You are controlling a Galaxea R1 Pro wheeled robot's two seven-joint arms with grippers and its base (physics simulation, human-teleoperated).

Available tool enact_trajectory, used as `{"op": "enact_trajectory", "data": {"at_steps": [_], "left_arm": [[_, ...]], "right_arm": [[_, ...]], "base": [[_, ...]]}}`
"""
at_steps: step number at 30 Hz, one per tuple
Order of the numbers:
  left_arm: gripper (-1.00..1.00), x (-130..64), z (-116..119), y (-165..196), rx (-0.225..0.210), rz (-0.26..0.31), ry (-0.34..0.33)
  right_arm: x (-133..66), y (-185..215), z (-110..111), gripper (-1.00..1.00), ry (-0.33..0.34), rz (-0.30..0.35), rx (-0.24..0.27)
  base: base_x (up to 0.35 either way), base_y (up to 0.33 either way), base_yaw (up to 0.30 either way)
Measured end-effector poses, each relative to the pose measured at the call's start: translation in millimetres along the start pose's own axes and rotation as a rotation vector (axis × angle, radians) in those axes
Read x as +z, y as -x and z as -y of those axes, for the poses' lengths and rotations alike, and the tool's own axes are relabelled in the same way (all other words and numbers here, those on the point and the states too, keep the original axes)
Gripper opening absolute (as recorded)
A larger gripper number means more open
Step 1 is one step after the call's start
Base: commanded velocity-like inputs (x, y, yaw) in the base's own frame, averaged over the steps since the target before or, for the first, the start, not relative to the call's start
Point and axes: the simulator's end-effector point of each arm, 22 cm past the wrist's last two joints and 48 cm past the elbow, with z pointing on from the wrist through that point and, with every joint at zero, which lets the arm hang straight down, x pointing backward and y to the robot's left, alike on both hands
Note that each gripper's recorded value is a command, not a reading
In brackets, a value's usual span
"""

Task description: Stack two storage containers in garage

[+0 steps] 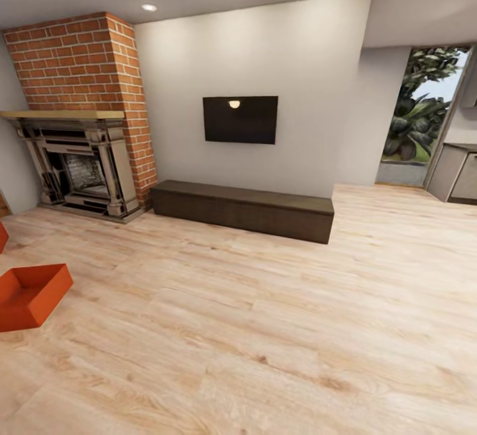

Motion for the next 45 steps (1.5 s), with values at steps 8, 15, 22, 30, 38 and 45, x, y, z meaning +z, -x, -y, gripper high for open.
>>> {"op": "enact_trajectory", "data": {"at_steps": [8, 15, 22, 30, 38, 45], "left_arm": [[1.00, 0.0, 0.2, 0.1, 0.007, 0.000, -0.001], [1.00, 0.0, 0.2, 0.1, 0.004, 0.000, -0.001], [1.00, 0.0, 0.1, 0.1, 0.002, 0.000, 0.000], [1.00, 0.0, 0.1, 0.0, 0.003, 0.000, 0.000], [1.00, 0.0, -1.0, 0.4, 0.001, 0.001, 0.001], [1.00, 0.0, -1.1, 0.4, 0.000, 0.001, 0.001]], "right_arm": [[0.1, 1.8, 4.1, 1.00, -0.009, 0.008, 0.007], [0.1, 1.9, 5.3, 1.00, -0.015, 0.008, -0.005], [0.2, 2.1, 6.5, 1.00, -0.016, 0.009, -0.008], [0.2, 1.4, 6.9, 1.00, -0.017, 0.006, -0.007], [0.2, 1.3, 7.1, 1.00, -0.018, 0.005, -0.006], [0.2, 1.1, 7.1, 1.00, -0.018, 0.004, -0.004]], "base": [[0.323, 0.000, 0.000], [0.323, 0.000, 0.000], [0.323, 0.000, 0.026], [0.323, 0.000, 0.229], [0.323, 0.000, 0.266], [0.323, 0.000, 0.268]]}}
